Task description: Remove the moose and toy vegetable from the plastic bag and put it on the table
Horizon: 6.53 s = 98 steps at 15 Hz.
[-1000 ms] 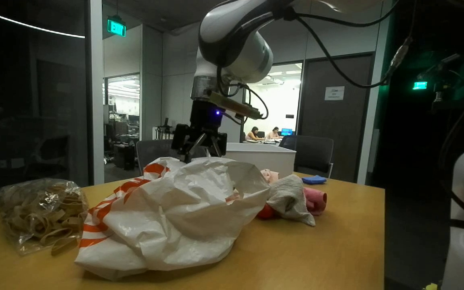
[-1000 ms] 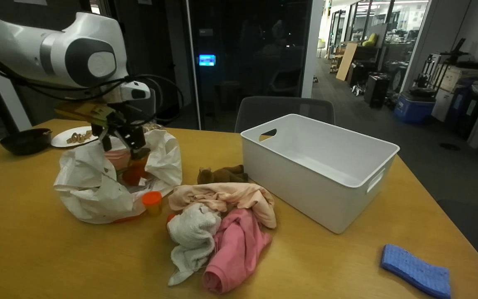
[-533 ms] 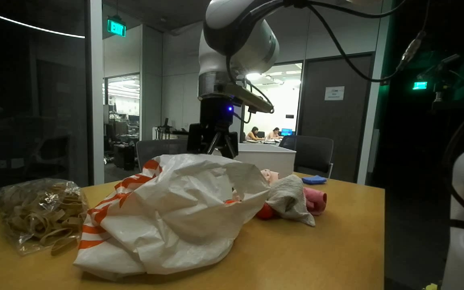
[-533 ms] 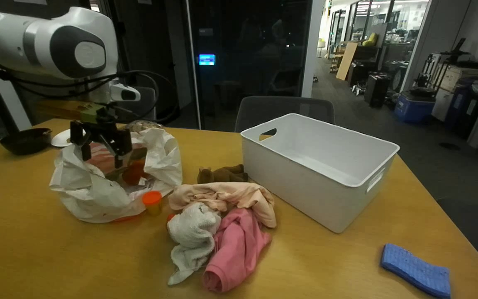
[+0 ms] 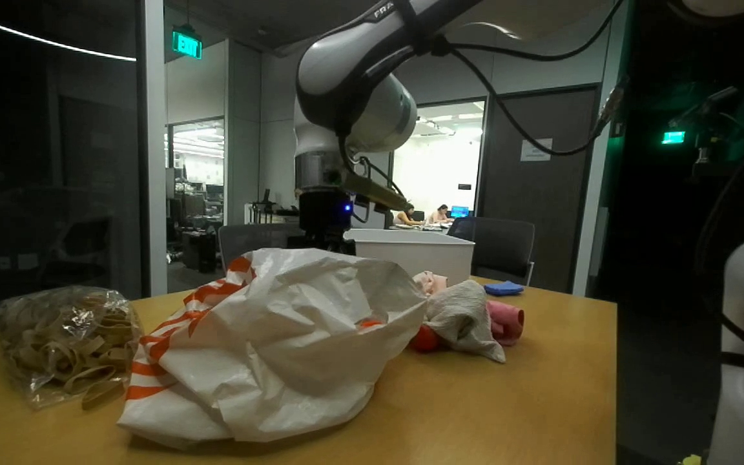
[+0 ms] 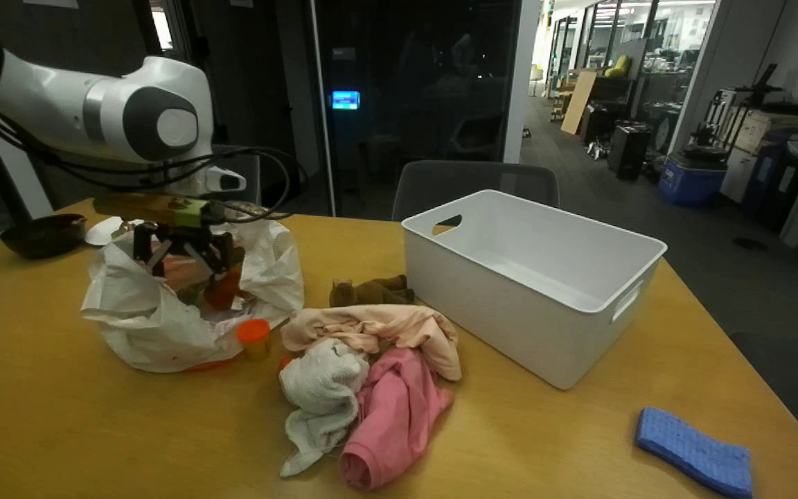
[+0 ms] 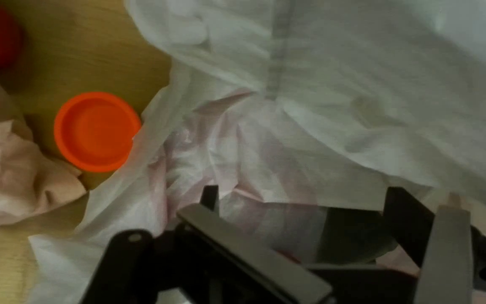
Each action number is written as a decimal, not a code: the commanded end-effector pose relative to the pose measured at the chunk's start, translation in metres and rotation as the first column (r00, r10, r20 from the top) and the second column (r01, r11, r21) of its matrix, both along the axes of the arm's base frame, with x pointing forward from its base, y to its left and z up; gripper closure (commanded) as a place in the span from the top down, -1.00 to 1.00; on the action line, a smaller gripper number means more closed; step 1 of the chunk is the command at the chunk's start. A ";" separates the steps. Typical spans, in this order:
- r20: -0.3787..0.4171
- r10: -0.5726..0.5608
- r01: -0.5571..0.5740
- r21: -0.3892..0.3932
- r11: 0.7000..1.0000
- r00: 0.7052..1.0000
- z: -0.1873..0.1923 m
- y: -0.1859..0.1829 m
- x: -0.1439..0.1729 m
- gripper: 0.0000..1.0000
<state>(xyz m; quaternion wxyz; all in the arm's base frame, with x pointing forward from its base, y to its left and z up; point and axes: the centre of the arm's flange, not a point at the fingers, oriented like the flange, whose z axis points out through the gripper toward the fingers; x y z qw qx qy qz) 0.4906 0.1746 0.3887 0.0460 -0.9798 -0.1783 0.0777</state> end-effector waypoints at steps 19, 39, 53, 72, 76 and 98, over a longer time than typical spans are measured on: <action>-0.025 0.117 -0.117 -0.002 0.993 0.993 -0.061 -0.003 0.064 -0.13; 0.008 0.256 -0.257 0.025 0.966 0.967 -0.097 0.033 0.070 -0.72; -0.054 0.084 -0.086 -0.035 0.996 0.995 0.032 -0.010 0.051 -1.00; -0.019 0.175 -0.170 0.148 0.974 0.984 -0.020 0.025 0.070 1.00; 0.013 0.178 -0.171 0.356 0.919 0.984 -0.019 0.050 0.080 1.00; 0.039 0.318 -0.317 0.260 0.912 0.947 -0.070 0.070 0.074 -0.91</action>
